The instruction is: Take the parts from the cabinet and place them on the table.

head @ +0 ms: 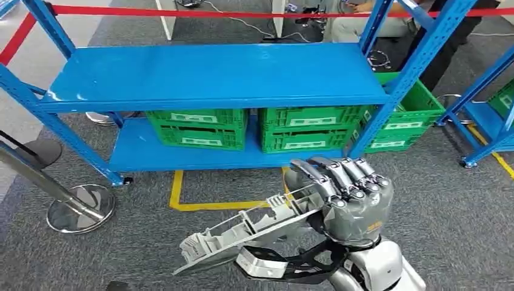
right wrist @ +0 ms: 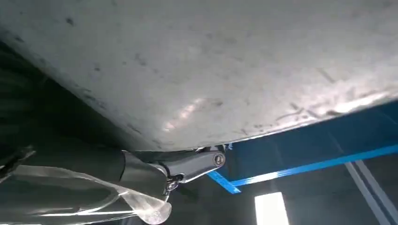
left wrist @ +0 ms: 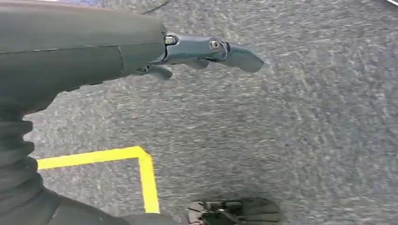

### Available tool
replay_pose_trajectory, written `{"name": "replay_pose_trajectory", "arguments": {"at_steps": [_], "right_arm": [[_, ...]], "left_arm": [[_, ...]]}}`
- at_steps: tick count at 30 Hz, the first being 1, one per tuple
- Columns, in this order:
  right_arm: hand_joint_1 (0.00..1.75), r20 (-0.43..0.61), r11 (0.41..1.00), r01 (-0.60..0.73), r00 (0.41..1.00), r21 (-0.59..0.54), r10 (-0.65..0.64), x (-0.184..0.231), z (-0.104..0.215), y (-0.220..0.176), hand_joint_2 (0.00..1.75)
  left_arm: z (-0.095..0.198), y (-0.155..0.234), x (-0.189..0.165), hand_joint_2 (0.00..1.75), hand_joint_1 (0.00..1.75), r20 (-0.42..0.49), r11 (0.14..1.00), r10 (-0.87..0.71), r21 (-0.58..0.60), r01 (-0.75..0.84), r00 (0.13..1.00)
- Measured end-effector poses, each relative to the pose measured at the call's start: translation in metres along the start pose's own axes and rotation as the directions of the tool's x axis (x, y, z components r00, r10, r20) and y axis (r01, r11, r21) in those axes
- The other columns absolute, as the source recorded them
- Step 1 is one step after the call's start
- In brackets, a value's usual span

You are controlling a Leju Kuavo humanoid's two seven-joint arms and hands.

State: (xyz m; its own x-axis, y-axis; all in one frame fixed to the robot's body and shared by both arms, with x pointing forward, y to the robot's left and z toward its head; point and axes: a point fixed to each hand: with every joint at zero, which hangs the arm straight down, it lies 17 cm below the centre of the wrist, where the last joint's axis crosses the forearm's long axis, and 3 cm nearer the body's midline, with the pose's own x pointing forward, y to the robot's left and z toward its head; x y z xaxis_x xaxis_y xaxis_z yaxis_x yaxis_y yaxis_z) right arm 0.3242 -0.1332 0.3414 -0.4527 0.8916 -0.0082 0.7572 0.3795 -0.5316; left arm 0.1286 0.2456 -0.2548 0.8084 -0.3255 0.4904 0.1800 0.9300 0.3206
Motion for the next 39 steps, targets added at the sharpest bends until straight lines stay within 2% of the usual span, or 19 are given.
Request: {"name": "replay_pose_trajectory", "arguments": {"at_steps": [13,39], "right_arm": [[1.75,-0.010,0.999,0.026,1.000,0.030,-0.025,0.005,0.001,0.016,1.75],[1.75,0.004,0.999,0.027,1.000,0.033,-0.028,0.008,-0.002,0.022,1.75]], "left_arm": [[-0.001,0.008,-0.007,1.75,0.00,-0.010,1.000,-0.007,0.012,0.008,1.000],[-0.001,0.004,-0.002,1.75,0.00,0.002,1.000,-0.013,0.004,0.013,1.000]]}}
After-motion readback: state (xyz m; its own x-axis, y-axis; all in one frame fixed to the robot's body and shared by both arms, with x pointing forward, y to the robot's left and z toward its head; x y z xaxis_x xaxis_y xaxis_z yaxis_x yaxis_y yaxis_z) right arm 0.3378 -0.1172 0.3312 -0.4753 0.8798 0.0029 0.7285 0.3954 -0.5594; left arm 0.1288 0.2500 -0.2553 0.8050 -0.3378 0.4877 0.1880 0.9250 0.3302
